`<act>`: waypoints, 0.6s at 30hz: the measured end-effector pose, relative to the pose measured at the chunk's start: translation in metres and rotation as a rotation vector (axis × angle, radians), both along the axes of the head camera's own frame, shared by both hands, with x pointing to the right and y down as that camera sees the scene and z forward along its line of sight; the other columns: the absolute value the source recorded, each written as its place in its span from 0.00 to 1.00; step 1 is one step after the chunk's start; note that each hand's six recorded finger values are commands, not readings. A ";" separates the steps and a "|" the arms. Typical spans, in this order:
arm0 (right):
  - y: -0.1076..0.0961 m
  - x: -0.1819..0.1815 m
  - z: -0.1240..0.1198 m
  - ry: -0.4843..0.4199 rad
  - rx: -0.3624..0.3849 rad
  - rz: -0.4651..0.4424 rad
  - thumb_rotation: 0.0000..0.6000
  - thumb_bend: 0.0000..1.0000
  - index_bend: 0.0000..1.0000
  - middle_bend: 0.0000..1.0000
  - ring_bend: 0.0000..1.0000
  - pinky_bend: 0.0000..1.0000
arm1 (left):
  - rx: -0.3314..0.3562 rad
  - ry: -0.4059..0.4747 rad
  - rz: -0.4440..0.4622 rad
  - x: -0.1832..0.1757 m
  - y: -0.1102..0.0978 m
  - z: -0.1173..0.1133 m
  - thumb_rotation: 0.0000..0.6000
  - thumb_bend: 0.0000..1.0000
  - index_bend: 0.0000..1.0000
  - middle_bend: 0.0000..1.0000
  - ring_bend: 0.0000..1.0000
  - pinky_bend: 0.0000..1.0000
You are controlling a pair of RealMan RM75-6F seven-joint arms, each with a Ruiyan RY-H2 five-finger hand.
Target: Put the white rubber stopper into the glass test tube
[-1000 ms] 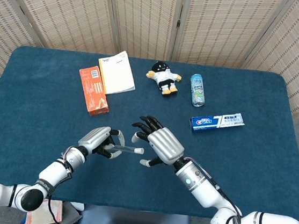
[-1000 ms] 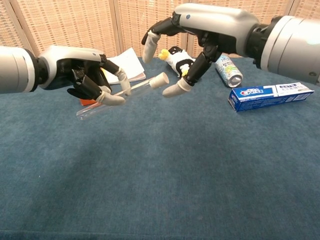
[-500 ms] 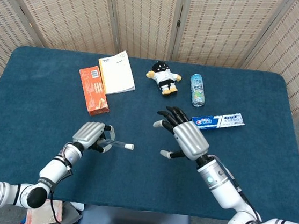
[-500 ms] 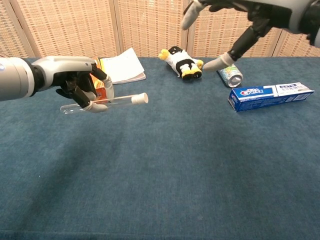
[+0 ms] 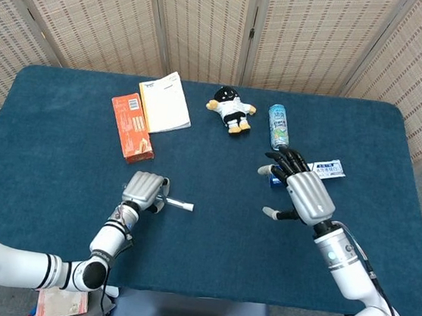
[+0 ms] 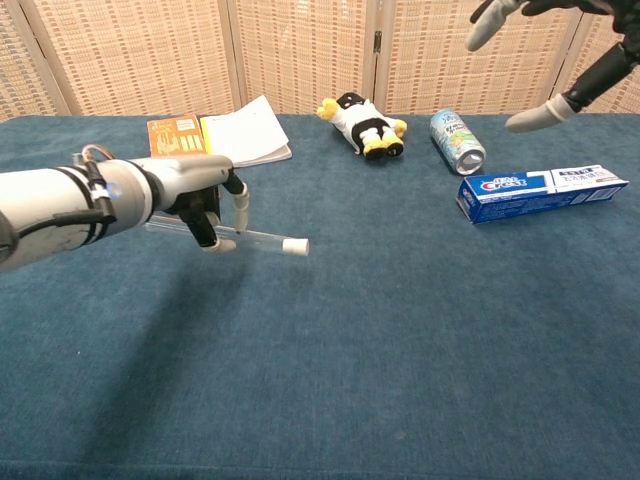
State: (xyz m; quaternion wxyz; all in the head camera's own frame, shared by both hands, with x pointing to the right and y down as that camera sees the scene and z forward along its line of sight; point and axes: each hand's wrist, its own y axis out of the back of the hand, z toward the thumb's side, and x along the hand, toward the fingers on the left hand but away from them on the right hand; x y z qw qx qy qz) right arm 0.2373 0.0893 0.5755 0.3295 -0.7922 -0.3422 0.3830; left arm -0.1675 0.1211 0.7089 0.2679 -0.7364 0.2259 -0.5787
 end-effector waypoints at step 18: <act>0.004 0.023 0.004 0.010 -0.020 0.050 1.00 0.07 0.29 0.12 0.00 0.00 | -0.029 -0.074 0.042 0.009 0.008 0.016 1.00 0.37 0.28 1.00 1.00 1.00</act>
